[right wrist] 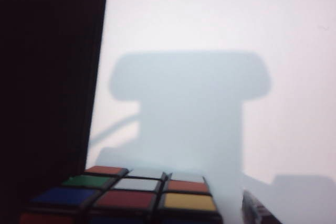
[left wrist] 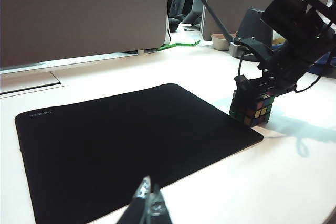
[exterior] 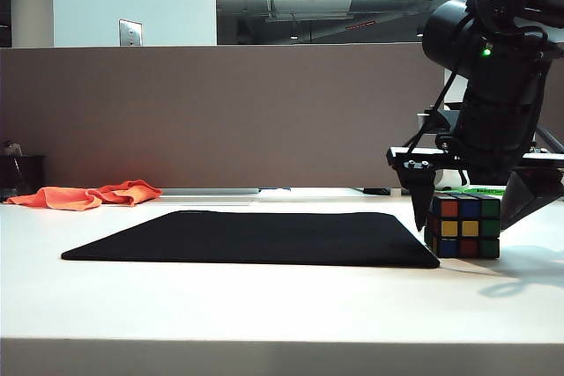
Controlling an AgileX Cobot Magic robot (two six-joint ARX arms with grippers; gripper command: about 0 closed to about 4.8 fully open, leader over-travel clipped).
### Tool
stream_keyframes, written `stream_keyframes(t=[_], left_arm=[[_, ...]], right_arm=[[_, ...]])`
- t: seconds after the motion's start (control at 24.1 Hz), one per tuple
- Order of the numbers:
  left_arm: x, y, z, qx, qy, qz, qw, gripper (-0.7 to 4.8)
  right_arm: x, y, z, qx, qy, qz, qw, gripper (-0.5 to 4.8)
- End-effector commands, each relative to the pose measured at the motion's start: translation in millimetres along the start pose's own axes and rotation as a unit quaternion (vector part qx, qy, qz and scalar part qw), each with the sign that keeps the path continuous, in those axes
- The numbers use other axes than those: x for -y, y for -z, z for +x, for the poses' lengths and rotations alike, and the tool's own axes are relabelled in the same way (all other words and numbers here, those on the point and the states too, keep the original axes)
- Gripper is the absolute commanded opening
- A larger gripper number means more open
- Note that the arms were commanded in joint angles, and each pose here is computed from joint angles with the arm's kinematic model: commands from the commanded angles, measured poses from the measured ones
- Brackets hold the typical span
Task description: Pick up the cube on the right side of the mouse pad, then place it in the center of the mouse pad.
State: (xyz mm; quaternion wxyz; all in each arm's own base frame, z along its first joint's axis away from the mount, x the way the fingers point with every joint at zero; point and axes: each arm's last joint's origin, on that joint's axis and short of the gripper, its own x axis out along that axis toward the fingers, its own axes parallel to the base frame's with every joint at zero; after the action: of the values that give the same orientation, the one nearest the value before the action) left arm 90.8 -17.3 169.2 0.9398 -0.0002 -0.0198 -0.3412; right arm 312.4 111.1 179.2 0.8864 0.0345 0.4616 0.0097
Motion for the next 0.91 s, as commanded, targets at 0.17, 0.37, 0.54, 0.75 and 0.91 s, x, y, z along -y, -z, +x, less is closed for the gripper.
stream_keyframes(t=[0.17,0.37,0.54,0.75,0.91], left_arm=[[0.0,-2.0,-0.1,0.005,0.0,0.005,1.0,-0.06],[0.0,-2.0,-0.1,0.005,0.0,0.004,1.0,-0.06],[0.0,-2.0,-0.1,0.005,0.0,0.004,1.0,-0.06],[0.0,-2.0,-0.1,0.005,0.0,0.004,1.0,-0.06],[0.0,-2.0,-0.1,0.005,0.0,0.004,1.0,-0.06]], right_arm=[[-0.8,-2.8,-1.2,0.011,-0.001,0.003,1.0,4.79],[-0.3,-1.4,-1.1,0.004,0.001,0.002,1.0,4.79],[0.5,0.9,-1.2,-0.008,0.005,0.0,1.0,4.57],[1.1,2.5,-1.2,-0.016,0.008,-0.001,1.0,3.44],[1.1,2.7,-1.2,-0.018,0.007,-0.001,1.0,3.07]])
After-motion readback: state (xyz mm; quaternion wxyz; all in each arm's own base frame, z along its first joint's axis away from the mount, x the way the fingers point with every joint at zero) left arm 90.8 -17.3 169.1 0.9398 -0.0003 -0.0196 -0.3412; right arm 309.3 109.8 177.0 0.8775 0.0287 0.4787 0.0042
